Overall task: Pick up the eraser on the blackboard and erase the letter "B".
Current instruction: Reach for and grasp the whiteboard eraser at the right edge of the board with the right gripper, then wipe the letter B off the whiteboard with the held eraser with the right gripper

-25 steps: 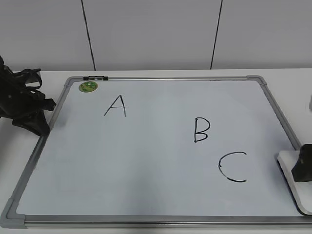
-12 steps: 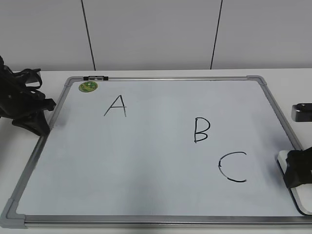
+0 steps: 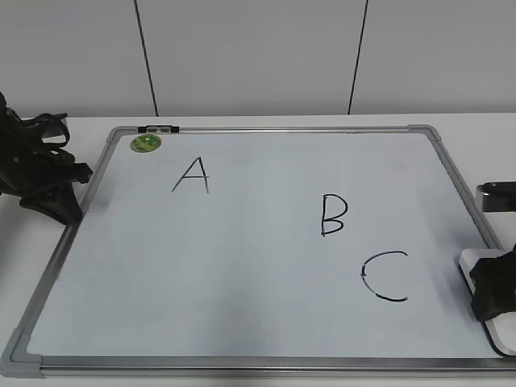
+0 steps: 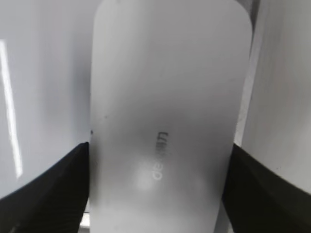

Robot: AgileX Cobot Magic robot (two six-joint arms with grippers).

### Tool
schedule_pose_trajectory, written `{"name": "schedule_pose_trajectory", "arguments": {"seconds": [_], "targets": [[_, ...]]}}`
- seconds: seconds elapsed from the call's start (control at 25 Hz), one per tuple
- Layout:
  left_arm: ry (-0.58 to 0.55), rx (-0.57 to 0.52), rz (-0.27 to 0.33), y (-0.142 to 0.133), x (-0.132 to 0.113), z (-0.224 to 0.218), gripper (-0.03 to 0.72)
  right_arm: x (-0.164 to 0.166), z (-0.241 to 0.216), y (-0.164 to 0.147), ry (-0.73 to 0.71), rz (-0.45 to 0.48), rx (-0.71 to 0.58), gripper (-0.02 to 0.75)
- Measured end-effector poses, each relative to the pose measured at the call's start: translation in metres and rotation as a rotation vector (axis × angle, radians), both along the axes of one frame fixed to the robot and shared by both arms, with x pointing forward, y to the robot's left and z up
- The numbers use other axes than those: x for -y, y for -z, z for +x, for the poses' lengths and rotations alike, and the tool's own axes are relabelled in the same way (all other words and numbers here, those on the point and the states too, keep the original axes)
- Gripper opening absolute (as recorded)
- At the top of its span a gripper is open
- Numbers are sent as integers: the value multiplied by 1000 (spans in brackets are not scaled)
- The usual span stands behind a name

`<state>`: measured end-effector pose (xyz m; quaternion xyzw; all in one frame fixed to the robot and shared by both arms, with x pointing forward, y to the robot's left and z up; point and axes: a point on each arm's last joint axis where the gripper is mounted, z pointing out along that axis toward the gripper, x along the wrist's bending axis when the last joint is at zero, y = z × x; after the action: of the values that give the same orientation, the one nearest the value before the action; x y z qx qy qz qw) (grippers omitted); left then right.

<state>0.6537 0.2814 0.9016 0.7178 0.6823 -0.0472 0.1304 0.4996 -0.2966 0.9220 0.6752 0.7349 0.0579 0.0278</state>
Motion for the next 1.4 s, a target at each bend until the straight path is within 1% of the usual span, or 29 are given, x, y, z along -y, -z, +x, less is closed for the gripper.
{"name": "schedule_pose_trajectory", "arguments": {"seconds": [0.2,0.44,0.64,0.76,0.88,1.0,1.16,1.4], "targets": [[0,0,0,0,0,0,34,0,3,-1,1,2,-14,544],[0,0,0,0,0,0,34,0,10,-11,-5,4,-29,540],[0,0,0,0,0,0,34,-6,24,-31,-31,6,-14,540],[0,-1,0,0,0,0,34,-23,38,-48,-93,3,36,540],[0,-1,0,0,0,0,34,-48,54,-71,-173,4,128,540],[0,-1,0,0,0,0,34,-70,74,-87,-233,7,198,540],[0,-1,0,0,0,0,34,-85,102,-83,-292,4,207,540],[1,-2,0,0,0,0,34,-96,146,-54,-413,-25,174,540]]}}
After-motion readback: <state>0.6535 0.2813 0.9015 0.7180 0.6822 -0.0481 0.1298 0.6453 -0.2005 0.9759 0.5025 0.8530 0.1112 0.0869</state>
